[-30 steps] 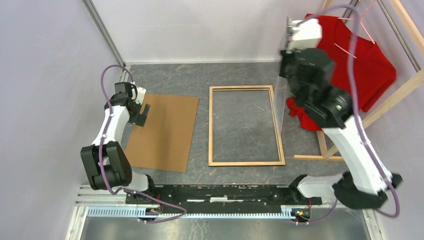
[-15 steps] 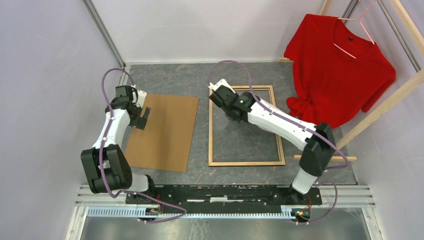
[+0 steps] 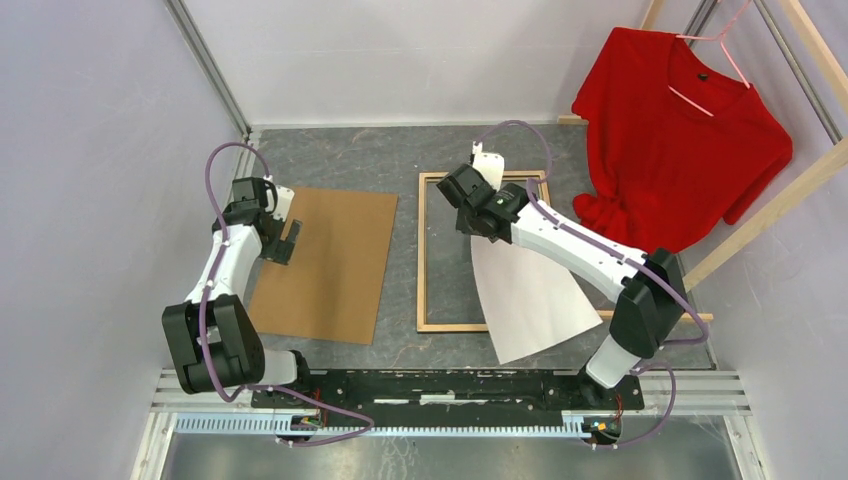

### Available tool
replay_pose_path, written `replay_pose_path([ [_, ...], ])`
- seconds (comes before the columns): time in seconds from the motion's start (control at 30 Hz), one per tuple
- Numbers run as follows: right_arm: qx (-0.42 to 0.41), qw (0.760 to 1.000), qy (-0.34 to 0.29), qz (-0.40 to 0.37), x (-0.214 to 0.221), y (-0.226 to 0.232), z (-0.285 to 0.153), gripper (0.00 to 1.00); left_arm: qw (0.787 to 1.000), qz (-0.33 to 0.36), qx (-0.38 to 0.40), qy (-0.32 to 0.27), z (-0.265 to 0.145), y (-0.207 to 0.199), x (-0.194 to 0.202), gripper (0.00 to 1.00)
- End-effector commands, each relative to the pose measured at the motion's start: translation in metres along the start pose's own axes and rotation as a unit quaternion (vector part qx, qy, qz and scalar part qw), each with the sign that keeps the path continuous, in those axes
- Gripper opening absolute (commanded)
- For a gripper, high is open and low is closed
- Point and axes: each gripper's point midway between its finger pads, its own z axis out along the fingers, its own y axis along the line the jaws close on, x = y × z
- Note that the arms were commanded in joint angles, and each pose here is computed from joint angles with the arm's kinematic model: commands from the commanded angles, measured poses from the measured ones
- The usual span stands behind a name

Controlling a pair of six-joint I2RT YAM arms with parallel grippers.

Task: Put the photo into the frame
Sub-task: Turn over the photo from the photo frame.

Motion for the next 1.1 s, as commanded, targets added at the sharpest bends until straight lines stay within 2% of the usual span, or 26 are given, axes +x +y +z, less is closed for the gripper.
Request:
replay_pose_path([
  [0.0,0.011,0.984,-0.090,0.151,-0.038,0.003,-0.006,0.00,0.999,0.017,-0.017,-0.023,-0.006,0.008,-0.008,1.00],
  [0.1,0.014,0.978,-0.117,0.171,-0.050,0.008,0.001,0.00,0.999,0.018,-0.018,-0.021,-0.006,0.009,-0.007,1.00],
  [0.27,0.047,0.978,-0.131,0.153,-0.063,0.016,0.018,0.00,0.999,0.019,-0.013,-0.023,-0.007,0.008,-0.010,1.00],
  [0.63,0.082,0.977,-0.144,0.132,-0.054,0.006,0.044,0.00,1.000,0.020,-0.008,-0.009,0.001,0.005,-0.009,1.00],
  [1.07,0.097,0.972,-0.167,0.133,-0.064,0.001,0.057,0.00,1.000,0.024,-0.003,0.000,0.009,0.001,-0.008,1.00],
])
